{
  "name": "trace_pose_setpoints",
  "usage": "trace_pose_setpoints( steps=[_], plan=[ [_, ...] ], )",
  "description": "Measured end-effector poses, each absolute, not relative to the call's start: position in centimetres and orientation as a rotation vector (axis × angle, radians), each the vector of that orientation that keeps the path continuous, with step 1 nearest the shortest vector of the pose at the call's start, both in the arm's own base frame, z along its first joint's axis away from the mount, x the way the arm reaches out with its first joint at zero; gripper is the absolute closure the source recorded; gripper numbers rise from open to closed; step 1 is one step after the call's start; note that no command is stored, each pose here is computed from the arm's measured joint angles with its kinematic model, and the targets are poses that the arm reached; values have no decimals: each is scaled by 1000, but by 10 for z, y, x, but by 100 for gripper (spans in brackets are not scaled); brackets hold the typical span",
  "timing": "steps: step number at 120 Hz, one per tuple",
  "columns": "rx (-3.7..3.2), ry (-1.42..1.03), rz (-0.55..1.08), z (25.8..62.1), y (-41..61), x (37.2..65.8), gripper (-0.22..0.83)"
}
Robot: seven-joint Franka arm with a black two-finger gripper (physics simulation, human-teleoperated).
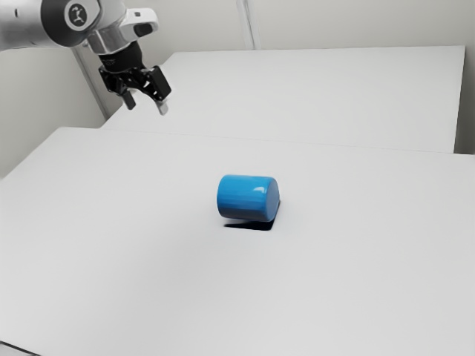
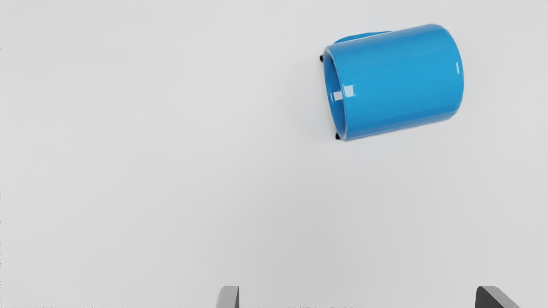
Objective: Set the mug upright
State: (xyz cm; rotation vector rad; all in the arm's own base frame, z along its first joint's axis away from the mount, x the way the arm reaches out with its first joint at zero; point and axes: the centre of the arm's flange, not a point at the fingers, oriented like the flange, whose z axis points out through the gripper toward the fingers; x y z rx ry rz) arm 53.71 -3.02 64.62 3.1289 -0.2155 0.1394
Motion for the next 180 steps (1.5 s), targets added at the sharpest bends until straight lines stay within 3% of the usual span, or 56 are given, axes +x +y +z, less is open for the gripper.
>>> trace_pose_setpoints(
  steps=[36,54,83,107,150,180],
  plan=[
    [3130,-198,131,645,-23,537,0],
    [3105,-188,103,626,-26,540,0],
    [2939,-10,8,552,-8,545,0],
    [2762,70,9,498,4,567,0],
    [2569,-64,-30,392,9,591,0],
    [2460,-166,71,360,19,616,0]
  ],
)
